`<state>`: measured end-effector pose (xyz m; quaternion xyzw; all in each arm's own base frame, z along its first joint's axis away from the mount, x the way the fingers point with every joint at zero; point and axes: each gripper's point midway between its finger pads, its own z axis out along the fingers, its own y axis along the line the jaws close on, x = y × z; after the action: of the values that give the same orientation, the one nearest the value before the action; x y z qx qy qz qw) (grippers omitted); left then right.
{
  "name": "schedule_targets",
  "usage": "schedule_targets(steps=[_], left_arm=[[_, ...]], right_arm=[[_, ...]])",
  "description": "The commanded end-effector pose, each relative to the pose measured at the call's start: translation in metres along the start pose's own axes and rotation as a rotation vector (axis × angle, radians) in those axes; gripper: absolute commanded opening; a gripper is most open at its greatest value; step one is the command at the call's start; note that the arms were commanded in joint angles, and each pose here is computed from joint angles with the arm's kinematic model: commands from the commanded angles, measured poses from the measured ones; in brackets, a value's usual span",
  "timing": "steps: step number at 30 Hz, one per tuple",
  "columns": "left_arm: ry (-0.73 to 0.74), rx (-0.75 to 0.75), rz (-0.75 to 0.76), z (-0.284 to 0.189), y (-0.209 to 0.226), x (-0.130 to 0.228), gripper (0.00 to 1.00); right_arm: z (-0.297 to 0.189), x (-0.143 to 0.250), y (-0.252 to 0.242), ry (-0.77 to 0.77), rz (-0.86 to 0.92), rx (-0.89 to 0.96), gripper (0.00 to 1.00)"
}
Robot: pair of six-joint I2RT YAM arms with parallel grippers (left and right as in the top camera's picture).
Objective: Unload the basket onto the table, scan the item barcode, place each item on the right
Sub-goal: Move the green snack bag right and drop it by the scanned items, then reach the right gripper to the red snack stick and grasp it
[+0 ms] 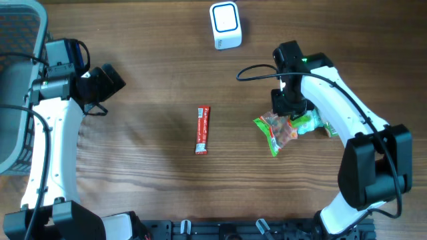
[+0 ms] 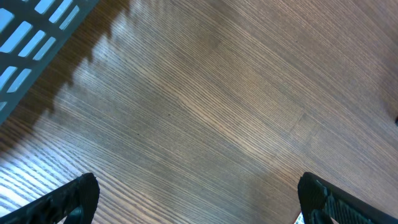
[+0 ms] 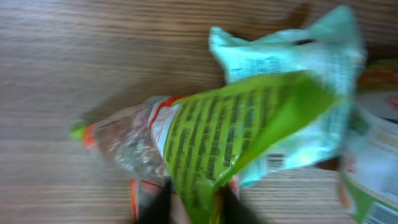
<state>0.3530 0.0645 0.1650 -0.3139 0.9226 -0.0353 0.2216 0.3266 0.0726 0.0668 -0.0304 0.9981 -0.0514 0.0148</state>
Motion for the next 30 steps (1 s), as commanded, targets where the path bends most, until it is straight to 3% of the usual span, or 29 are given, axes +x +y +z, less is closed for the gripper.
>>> schedule_targets(steps=[1, 3, 7, 13, 18, 23, 30], left_arm=[[-0.012, 0.008, 0.005, -0.003, -0.001, -0.003, 1.00], [-0.012, 0.008, 0.005, -0.003, -0.001, -0.003, 1.00], [-0.012, 0.008, 0.005, -0.003, -0.001, -0.003, 1.00], [-0.012, 0.008, 0.005, -0.003, -0.001, -0.003, 1.00], [-0.012, 0.008, 0.005, -0.003, -0.001, -0.003, 1.00], [-0.012, 0.008, 0.005, -0.003, -0.001, -0.003, 1.00], [-0.012, 0.008, 0.005, -0.003, -0.001, -0.003, 1.00]], right_arm=[[-0.002, 0.000, -0.017, -0.007, 0.030, 0.085, 0.85], [-0.010, -0.004, -0.017, -0.016, 0.032, 0.084, 0.92], [-0.064, -0.026, -0.014, -0.090, 0.045, 0.048, 0.94], [-0.118, -0.029, 0.066, -0.096, -0.004, -0.420, 0.87], [-0.113, -0.023, 0.128, -0.135, -0.077, -0.457, 0.87], [-0.086, -0.006, 0.173, -0.152, -0.021, -0.399, 0.87], [-0.022, 0.033, 0.215, -0.192, -0.020, -0.330, 0.76]])
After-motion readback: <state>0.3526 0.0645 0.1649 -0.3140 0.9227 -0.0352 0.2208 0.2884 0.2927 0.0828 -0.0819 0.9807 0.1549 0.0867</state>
